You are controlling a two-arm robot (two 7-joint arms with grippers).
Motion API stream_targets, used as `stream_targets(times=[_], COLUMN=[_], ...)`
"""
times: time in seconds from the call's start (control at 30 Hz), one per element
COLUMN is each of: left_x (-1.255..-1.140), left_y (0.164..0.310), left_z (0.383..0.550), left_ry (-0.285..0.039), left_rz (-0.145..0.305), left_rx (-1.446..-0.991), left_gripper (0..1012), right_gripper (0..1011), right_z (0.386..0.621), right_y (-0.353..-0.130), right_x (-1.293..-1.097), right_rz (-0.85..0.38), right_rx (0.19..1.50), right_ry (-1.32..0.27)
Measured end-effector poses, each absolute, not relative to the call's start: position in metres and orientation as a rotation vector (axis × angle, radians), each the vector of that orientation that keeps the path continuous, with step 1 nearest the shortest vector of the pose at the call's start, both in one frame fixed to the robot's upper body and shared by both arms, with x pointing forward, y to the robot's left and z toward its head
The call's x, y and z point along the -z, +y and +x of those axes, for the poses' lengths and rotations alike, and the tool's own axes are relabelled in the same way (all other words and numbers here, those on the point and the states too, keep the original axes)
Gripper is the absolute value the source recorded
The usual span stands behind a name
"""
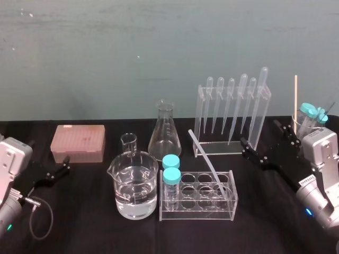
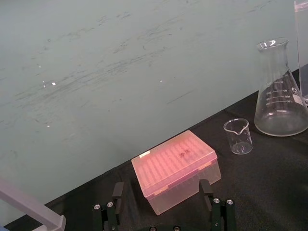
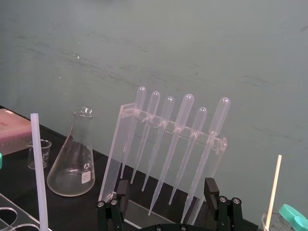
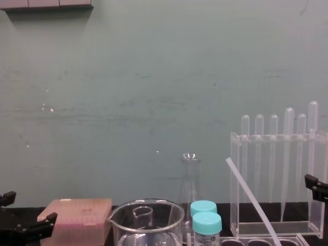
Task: Pick up the stirring rod with one hand, then place it down.
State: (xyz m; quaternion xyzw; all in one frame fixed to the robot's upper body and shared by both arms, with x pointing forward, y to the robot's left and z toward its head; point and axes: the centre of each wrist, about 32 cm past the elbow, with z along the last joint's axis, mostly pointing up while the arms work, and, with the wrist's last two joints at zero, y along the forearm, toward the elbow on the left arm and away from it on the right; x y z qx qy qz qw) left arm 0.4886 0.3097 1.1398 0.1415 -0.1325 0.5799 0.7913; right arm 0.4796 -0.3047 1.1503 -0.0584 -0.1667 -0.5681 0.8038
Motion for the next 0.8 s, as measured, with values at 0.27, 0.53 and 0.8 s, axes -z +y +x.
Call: stream_targets(times=[0.27,0.53,0.8], left_x=[-1.1398,-1.1398,-1.1398], left_y=[0.3097,0.3097,0.3097], left_z=[0.4886,0.4886,0.4886], left_ry=[-0.285,-0.285,-0.285], left_rz=[0.304,0.304,0.305], left_rx=[-1.248,-1.248,-1.248], left_gripper=[1000,1000,1000], right_gripper=[1002,1002,1002], right_z=[0.4797,0.4797,0.4797], right_y=[-0.3047,-0.3047,-0.3047], right_x=[-1.1505,-1.1504,-1.1505], right_rz=[-0.124,-0.124,-0.124], right_rx=[1.217,1.217,1.217], right_ry=[-0.358,-0.358,-0.358])
